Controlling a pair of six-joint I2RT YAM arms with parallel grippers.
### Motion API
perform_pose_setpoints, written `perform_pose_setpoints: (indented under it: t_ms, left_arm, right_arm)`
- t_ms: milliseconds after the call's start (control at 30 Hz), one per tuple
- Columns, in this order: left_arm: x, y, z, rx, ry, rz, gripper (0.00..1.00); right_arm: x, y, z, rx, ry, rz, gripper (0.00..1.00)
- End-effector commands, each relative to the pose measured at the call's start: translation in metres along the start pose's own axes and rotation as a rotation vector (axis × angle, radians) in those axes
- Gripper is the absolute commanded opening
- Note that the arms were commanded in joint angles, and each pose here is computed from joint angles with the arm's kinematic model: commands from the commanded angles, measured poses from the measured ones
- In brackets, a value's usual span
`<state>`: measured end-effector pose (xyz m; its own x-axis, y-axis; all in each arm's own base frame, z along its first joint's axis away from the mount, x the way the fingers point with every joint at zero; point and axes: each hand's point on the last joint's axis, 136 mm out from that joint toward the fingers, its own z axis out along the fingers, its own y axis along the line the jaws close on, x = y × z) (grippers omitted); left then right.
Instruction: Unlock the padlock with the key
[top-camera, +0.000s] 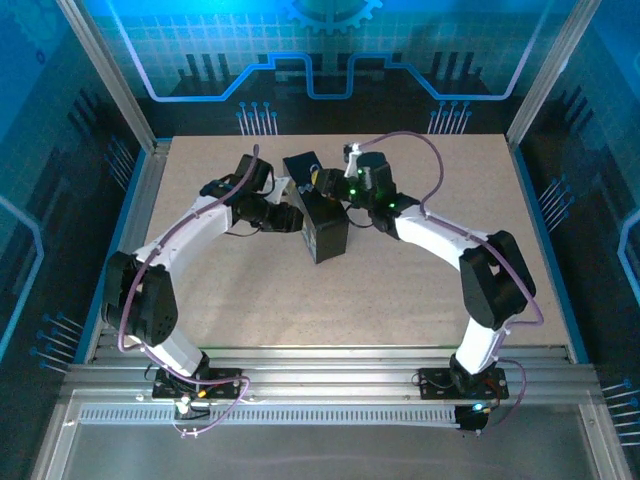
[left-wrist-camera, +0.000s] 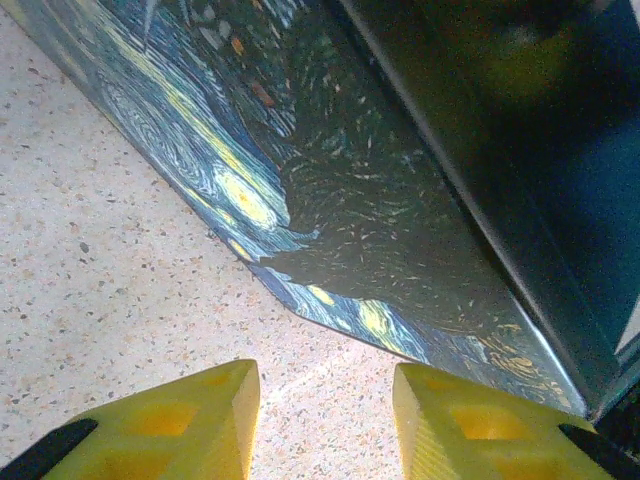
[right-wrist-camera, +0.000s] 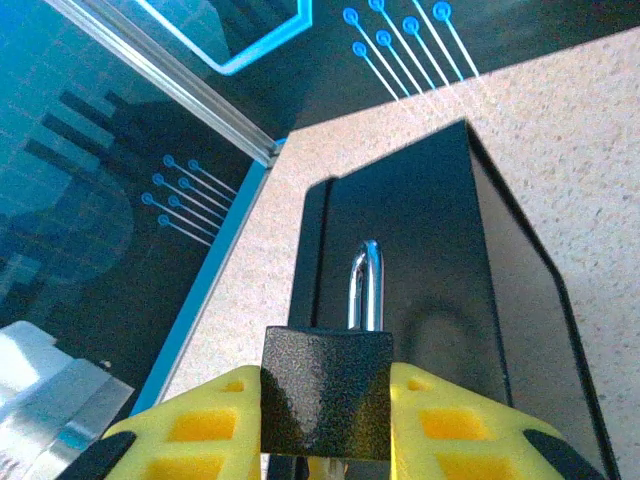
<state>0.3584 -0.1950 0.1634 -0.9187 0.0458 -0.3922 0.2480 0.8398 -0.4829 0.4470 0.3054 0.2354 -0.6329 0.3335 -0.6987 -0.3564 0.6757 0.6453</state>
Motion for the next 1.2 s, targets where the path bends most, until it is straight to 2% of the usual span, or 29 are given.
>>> perform_pose_setpoints:
  t_ms: [0,200,400,567,700,933,1067,1167]
  left_arm:
    - [-0.019,-0.009,-0.024,0.009,-0.072,0.008,0.41]
    - [-0.03,-0.007,-0.035,-0.033,-0.107,0.024,0.42]
    - [-0.04,0.001,-0.043,-0.098,-0.157,0.046,0.45]
    - [-0.046,0.005,-0.046,-0.118,-0.177,0.039,0.45]
    - [-0.047,0.005,-0.045,-0.119,-0.179,0.035,0.45]
    - [-0.047,0.009,-0.047,-0.139,-0.186,0.031,0.45]
    - [-0.048,0.01,-0.05,-0.151,-0.196,0.037,0.46]
    - [-0.05,0.01,-0.054,-0.164,-0.209,0.042,0.47]
  right_arm:
    - [-0.051,0.016,-0.039,-0.003,-0.119,-0.052,0.2]
    - [-0.046,-0.07,-0.079,0.237,-0.072,-0.038,0.21]
    - [-0.001,-0.17,-0.124,0.477,0.014,0.012,0.23]
    - [0.053,-0.235,-0.149,0.588,0.087,0.112,0.23]
    - [0.08,-0.259,-0.157,0.651,0.146,0.125,0.25]
    - [0.102,-0.28,-0.16,0.686,0.232,0.17,0.4]
    - [0.1,-0.281,-0.16,0.7,0.268,0.182,0.56]
    - [0.091,-0.275,-0.161,0.692,0.265,0.161,0.73]
